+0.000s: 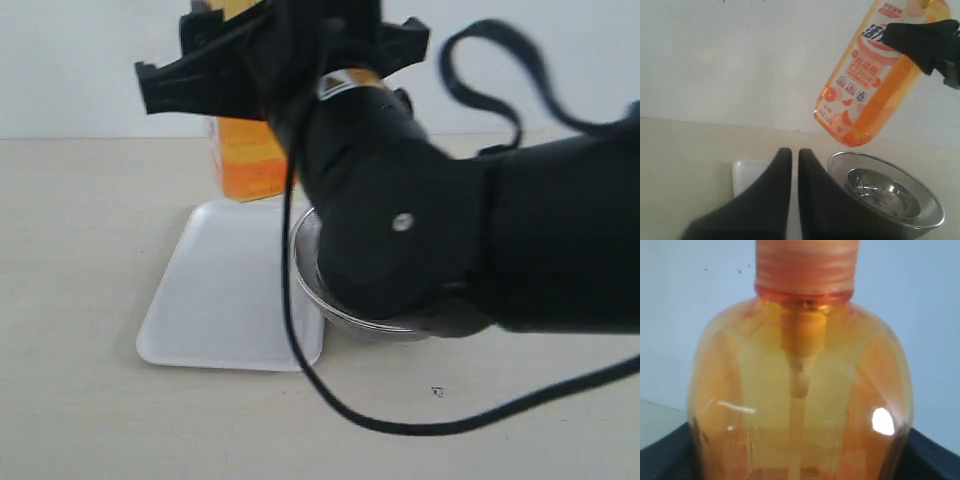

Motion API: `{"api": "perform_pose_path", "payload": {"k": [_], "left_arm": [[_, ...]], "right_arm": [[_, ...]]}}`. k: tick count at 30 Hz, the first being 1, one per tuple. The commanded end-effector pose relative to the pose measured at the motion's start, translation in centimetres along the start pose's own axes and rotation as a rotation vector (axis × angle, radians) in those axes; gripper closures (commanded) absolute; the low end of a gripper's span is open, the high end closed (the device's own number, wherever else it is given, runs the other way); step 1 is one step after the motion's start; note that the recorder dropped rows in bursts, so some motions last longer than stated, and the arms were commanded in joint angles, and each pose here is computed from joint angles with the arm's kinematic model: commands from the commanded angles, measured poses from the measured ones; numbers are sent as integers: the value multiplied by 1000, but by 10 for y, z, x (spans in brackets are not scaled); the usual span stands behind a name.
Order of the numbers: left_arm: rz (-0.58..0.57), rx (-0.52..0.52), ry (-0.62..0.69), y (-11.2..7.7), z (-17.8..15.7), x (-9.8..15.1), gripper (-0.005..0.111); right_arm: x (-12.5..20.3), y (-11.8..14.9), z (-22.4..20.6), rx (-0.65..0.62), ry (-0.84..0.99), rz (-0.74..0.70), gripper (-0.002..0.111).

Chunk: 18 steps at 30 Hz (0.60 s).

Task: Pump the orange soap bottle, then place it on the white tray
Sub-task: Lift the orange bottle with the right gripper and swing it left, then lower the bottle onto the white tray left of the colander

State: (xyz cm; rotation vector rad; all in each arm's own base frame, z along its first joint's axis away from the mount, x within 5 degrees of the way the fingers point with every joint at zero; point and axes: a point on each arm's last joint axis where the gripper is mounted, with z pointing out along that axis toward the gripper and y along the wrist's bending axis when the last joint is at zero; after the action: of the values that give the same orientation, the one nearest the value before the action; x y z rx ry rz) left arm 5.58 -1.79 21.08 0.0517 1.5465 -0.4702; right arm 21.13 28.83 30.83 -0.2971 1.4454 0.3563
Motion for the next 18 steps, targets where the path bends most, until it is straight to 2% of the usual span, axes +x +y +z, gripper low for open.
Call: {"api": "perform_pose_path", "payload": {"k": [1, 9, 18], "left_arm": [[-10, -41, 11, 4, 0, 2, 102], [-14, -43, 12, 4, 0, 2, 102], [-17, -41, 11, 4, 0, 2, 102]], "right_arm": [[10, 18, 21, 40, -39, -19, 108], [55, 40, 47, 63, 40, 2, 108], [95, 38, 52, 165, 106, 9, 108]]}}
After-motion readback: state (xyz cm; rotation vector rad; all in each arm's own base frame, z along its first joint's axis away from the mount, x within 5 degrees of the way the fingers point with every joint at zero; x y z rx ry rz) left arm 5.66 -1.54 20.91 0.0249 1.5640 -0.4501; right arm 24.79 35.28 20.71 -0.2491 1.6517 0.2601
